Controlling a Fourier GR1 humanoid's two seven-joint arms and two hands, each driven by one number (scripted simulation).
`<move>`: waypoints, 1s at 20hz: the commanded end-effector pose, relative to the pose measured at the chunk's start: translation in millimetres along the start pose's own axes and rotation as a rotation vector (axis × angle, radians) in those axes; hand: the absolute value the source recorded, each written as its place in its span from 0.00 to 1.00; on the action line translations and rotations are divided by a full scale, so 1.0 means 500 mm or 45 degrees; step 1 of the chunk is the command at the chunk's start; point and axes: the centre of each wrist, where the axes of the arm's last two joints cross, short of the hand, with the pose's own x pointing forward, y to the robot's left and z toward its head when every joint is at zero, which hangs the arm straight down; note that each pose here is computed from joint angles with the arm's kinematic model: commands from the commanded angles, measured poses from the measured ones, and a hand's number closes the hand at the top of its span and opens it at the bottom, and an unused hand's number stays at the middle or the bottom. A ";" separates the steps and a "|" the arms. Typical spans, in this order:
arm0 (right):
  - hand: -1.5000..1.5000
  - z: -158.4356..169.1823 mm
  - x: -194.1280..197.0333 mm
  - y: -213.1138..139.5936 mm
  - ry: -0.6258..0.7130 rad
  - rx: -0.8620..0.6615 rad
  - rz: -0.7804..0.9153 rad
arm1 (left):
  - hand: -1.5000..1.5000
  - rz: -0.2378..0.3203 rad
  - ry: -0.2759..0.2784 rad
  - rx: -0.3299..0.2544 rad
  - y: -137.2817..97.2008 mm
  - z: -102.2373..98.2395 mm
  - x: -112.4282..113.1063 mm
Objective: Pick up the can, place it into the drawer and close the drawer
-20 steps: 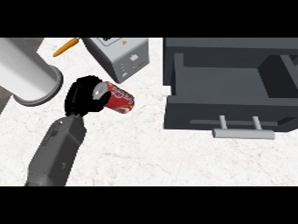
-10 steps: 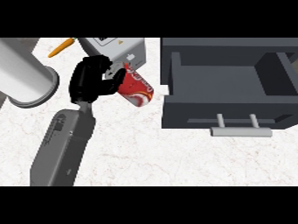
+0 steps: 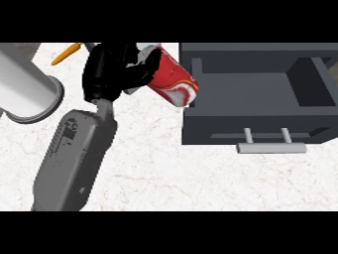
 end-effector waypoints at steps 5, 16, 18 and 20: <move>0.00 -0.001 0.011 0.011 -0.018 0.022 -0.003 | 1.00 -0.024 -0.004 0.010 -0.112 -0.050 0.051; 0.00 -0.023 -0.024 0.002 0.005 0.023 -0.018 | 1.00 -0.083 0.013 -0.010 -0.221 -0.100 0.089; 0.00 -0.010 0.006 0.014 -0.022 0.024 0.004 | 1.00 -0.067 -0.011 -0.003 -0.204 -0.114 0.065; 0.00 -0.023 0.001 0.004 -0.012 0.041 -0.011 | 1.00 -0.074 0.010 -0.016 -0.239 -0.113 0.079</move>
